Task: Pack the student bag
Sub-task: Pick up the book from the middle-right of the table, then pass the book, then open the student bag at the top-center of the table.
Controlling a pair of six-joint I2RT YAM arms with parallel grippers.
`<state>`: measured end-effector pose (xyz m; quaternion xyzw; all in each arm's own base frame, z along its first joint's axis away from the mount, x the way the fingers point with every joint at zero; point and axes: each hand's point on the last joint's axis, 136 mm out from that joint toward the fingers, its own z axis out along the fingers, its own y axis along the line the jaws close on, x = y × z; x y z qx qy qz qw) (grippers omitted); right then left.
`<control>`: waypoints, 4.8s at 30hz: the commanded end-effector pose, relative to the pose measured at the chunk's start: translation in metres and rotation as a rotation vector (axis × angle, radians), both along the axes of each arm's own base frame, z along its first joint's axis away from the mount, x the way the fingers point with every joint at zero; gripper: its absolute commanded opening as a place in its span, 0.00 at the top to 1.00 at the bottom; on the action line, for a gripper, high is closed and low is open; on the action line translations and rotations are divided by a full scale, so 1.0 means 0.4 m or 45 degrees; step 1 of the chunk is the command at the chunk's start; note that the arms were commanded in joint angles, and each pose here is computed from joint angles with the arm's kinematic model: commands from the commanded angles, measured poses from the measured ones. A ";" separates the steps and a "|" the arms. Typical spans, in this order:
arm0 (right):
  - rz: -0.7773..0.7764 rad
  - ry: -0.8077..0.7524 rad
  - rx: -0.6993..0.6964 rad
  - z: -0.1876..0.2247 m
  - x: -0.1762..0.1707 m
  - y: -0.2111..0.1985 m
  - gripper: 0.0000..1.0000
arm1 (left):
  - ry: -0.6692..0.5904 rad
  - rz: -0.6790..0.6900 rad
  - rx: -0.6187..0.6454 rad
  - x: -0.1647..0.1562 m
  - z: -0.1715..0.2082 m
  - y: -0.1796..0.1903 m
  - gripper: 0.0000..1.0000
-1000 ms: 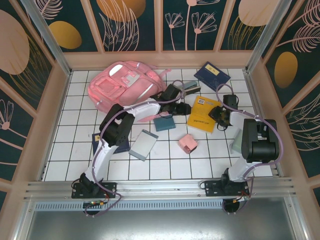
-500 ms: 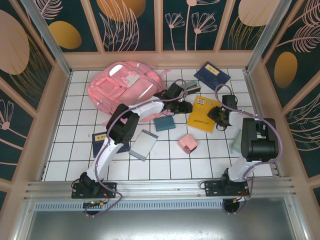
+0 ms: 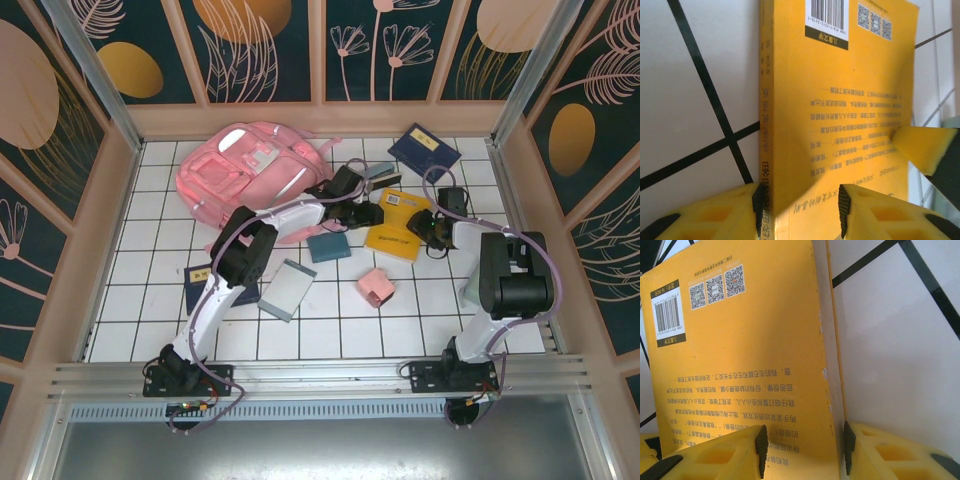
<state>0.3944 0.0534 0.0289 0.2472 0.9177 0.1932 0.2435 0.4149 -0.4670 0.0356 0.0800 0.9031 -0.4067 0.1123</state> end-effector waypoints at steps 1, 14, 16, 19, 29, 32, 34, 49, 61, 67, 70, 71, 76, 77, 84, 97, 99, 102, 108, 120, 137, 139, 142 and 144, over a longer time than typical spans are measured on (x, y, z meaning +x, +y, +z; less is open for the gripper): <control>0.162 -0.033 0.213 0.032 0.012 0.122 0.55 | 0.124 -0.190 -0.398 -0.114 0.150 -0.112 0.56; 0.155 -0.061 0.182 0.053 0.013 0.108 0.55 | 0.146 -0.126 -0.437 -0.070 0.172 -0.072 0.57; 0.156 -0.064 0.176 0.056 0.013 0.105 0.55 | 0.156 -0.125 -0.400 -0.073 0.143 -0.066 0.57; 0.155 -0.065 0.175 0.057 0.013 0.103 0.55 | 0.189 -0.137 -0.414 -0.080 0.128 -0.072 0.57; 0.152 -0.090 0.184 0.075 0.027 0.103 0.55 | 0.279 -0.193 -0.549 -0.113 0.156 -0.108 0.56; 0.148 -0.096 0.183 0.078 0.031 0.102 0.55 | 0.316 -0.164 -0.488 -0.113 0.122 -0.102 0.55; 0.147 -0.095 0.181 0.077 0.033 0.102 0.55 | 0.348 -0.131 -0.461 -0.113 0.098 -0.096 0.55; 0.141 -0.095 0.178 0.077 0.029 0.095 0.55 | 0.566 0.020 -0.756 -0.098 0.198 -0.107 0.56; 0.132 -0.102 0.138 0.085 0.022 0.079 0.50 | 0.341 -0.033 -0.338 -0.076 0.107 -0.080 0.66; 0.069 -0.155 0.180 0.142 0.015 0.034 0.33 | 0.238 -0.060 -0.435 -0.060 0.197 -0.084 1.00; 0.048 -0.205 0.293 0.180 0.009 0.018 0.24 | 0.182 -0.069 -0.545 -0.049 0.275 -0.076 1.00; 0.050 -0.228 0.343 0.197 0.009 0.017 0.21 | 0.167 -0.073 -0.590 -0.047 0.304 -0.072 1.00; 0.136 -0.337 0.614 0.270 0.006 0.047 0.16 | 0.134 -0.091 -0.811 -0.041 0.426 -0.049 1.00; 0.149 -0.353 0.657 0.282 0.006 0.052 0.16 | 0.128 -0.101 -0.852 -0.043 0.449 -0.046 1.00; 0.209 -0.435 0.877 0.337 0.009 0.076 0.17 | 0.110 -0.163 -0.989 -0.069 0.539 -0.039 1.00; 0.277 -0.542 0.967 0.418 0.016 0.073 1.00 | 0.119 -0.159 -0.885 -0.090 0.490 -0.020 1.00; 0.282 -0.549 0.933 0.426 0.015 0.073 1.00 | 0.094 -0.142 -0.811 -0.083 0.473 -0.012 0.94; 0.280 -0.560 0.871 0.437 0.016 0.072 1.00 | 0.030 -0.082 -0.652 -0.050 0.439 0.023 0.70; 0.310 -0.589 0.775 0.455 0.017 0.096 1.00 | -0.137 0.098 -0.227 0.043 0.374 0.173 0.48; 0.280 -0.714 0.656 0.481 0.023 0.160 1.00 | -0.433 0.225 0.860 0.118 0.215 0.531 0.45; 0.260 -0.658 0.613 0.509 0.042 0.213 1.00 | -0.445 0.027 1.091 0.127 0.058 0.564 0.53; 0.246 -0.673 0.617 0.517 0.047 0.214 1.00 | -0.443 0.025 1.095 0.125 0.049 0.566 0.68; 0.257 -0.679 0.635 0.529 0.056 0.225 1.00 | -0.449 0.042 1.121 0.126 0.053 0.578 0.96; 0.277 -0.688 0.632 0.537 0.062 0.233 1.00 | -0.477 0.075 1.133 0.135 0.077 0.584 1.00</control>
